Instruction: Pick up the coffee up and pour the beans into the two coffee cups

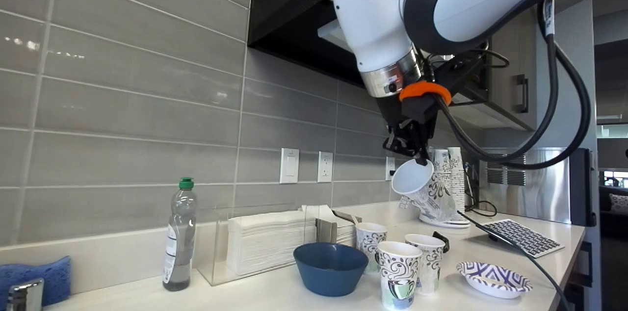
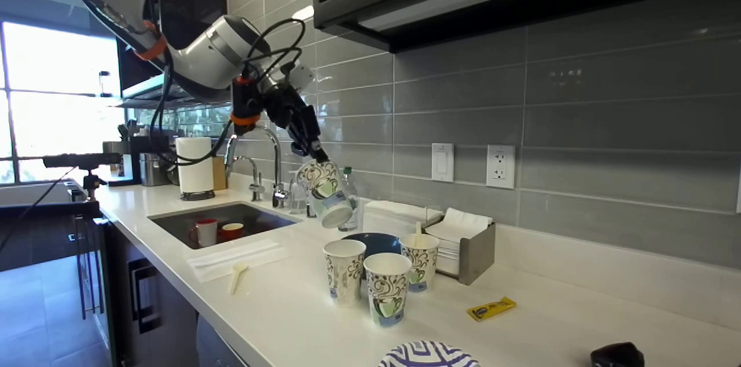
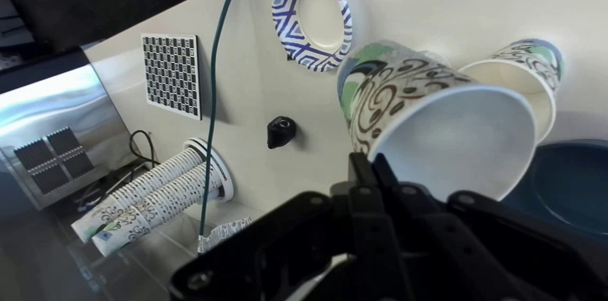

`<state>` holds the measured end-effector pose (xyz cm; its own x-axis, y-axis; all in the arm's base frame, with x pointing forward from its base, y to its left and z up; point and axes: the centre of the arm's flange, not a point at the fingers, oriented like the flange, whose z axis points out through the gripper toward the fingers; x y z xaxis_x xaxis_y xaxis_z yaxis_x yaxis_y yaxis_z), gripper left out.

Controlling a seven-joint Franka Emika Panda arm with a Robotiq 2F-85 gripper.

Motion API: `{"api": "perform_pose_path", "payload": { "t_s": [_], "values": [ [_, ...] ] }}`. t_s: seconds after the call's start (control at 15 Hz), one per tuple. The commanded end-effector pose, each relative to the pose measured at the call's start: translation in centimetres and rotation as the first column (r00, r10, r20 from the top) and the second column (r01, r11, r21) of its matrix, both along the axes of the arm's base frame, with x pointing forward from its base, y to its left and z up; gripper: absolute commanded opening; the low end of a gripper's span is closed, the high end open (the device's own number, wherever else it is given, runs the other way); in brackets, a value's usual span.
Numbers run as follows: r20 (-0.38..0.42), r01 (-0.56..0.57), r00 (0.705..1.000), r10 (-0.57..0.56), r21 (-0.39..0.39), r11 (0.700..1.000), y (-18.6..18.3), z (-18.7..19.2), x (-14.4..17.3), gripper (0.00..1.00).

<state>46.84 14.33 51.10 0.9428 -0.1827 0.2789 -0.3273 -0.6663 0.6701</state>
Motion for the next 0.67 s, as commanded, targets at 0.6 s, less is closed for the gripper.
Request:
{"api": "perform_pose_path", "payload": {
  "t_s": [0.6],
  "values": [
    [-0.022,0.021,1.000,-0.023,-0.065,0.998,0.4,-1.8,2.6,0.01]
  ]
}}
